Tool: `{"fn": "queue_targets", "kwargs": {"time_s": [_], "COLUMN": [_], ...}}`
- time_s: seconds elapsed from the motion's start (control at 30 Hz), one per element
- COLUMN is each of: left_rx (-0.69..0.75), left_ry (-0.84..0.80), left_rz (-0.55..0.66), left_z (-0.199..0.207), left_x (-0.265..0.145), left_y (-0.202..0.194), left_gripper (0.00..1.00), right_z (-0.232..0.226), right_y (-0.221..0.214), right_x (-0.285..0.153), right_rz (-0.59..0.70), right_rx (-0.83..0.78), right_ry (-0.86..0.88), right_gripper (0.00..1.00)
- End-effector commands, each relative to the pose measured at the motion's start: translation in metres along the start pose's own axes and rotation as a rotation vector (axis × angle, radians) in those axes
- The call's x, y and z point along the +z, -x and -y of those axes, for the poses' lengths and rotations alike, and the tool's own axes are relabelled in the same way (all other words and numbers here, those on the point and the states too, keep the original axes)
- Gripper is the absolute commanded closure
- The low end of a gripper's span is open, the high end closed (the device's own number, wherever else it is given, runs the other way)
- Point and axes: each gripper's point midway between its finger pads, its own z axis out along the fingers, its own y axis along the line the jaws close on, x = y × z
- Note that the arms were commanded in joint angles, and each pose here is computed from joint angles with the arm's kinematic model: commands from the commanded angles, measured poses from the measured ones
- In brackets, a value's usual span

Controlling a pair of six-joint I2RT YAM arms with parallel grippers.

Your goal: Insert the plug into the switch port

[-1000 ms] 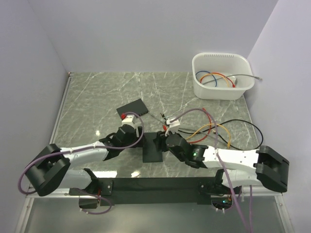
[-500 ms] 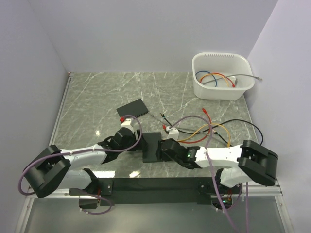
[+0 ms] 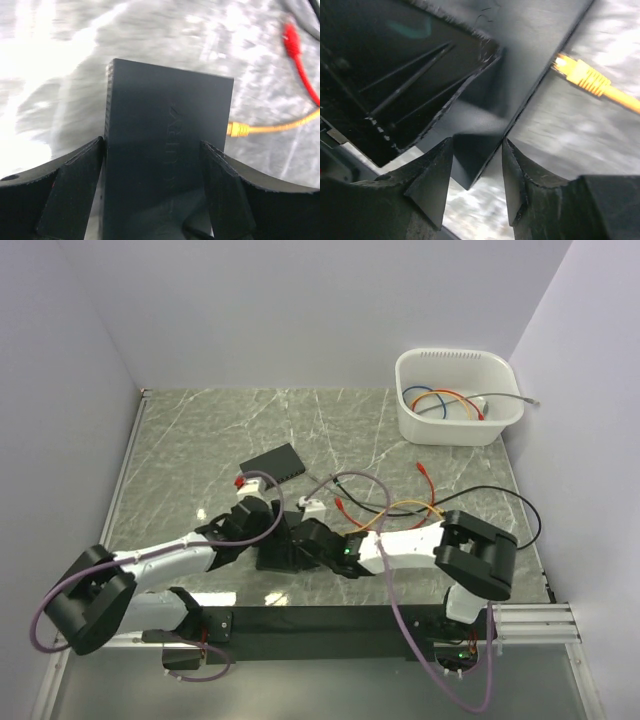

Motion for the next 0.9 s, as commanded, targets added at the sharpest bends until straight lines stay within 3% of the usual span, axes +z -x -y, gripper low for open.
{"fn": "queue_targets", "kwargs": {"time_s": [0.0, 0.3, 0.57, 0.87], "left_rx": [-0.046, -0.056, -0.056, -0.047], "left_ry": [-0.017, 0.063, 0.106, 0.139], "left_rz": [0.030, -0.005, 0.007, 0.057], "left_z": [0.004, -0.016, -0.035, -0.046], "left_x": [-0.016, -0.007, -0.002, -0.009], "left_y": [0.020, 0.037, 0.051, 0.077], "left_gripper": [0.19, 0.18, 0.18, 0.18], "right_z": [-0.044, -0.085, -0.051, -0.031], "right_y": [0.011, 0.026, 0.028, 0.044], "right_x": [0.005, 0.016, 0.015, -0.032], "right_rz": [-0.014, -0.028, -0.013, 0.046], "right_rx": [-0.034, -0.072, -0.163, -0.268], "right_ry": [0.106, 0.184, 0.027, -0.053], "right_gripper": [0.51, 0.52, 0.52, 0.51]}}
